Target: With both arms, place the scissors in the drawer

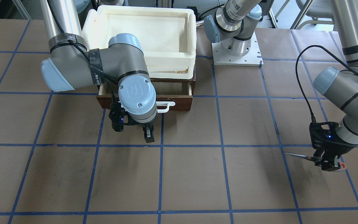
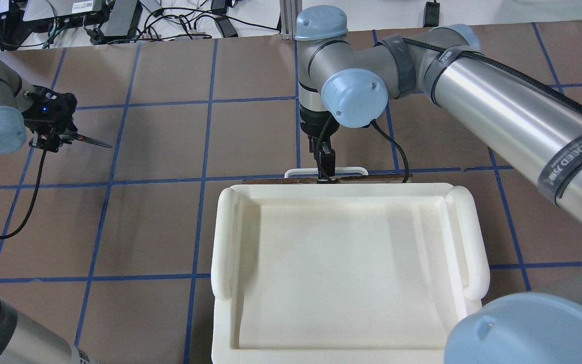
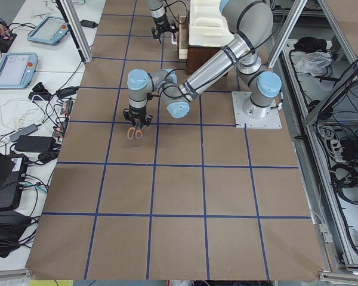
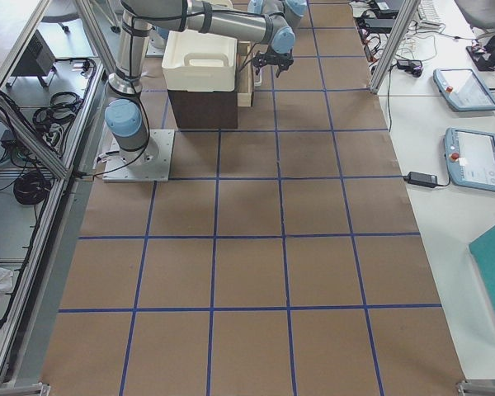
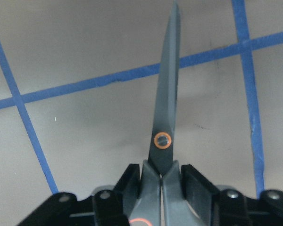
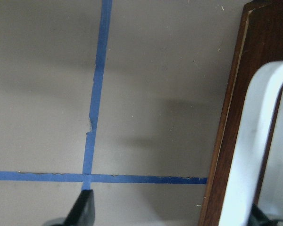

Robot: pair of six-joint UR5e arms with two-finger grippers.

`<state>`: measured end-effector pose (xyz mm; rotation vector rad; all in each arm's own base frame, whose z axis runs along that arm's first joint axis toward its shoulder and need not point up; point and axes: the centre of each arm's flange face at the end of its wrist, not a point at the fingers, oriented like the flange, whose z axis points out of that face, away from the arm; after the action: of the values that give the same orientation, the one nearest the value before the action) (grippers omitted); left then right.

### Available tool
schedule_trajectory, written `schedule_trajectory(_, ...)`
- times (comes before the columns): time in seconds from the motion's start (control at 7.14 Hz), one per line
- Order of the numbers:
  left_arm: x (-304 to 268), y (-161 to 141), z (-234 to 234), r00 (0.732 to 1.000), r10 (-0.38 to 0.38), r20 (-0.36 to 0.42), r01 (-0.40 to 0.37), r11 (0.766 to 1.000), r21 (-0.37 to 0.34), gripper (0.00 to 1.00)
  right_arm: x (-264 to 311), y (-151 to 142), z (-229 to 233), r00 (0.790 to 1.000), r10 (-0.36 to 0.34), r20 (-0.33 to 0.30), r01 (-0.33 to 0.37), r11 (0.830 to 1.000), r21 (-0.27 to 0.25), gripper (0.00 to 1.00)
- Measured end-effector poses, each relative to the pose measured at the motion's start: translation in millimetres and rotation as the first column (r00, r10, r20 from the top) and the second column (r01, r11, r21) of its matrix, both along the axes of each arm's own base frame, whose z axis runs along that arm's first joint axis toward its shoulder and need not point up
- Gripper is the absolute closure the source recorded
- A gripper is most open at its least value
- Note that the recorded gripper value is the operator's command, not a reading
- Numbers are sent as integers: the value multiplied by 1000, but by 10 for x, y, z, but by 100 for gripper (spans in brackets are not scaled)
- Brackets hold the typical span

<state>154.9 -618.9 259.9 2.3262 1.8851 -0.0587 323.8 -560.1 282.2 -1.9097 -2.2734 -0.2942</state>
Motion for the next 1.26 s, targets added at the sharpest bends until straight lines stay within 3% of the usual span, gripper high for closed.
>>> schedule_trajectory(0.84,-900,-59,276,999,-48,-1,48,999,-9,100,-10,-260,95,997,68,28,-67,997,-39,0)
schedule_trajectory(1.26,-1051,-19,289,1000,-18,-17,19,1000,23,100,-58,-382,100,995,90,40,-87,994,-60,0)
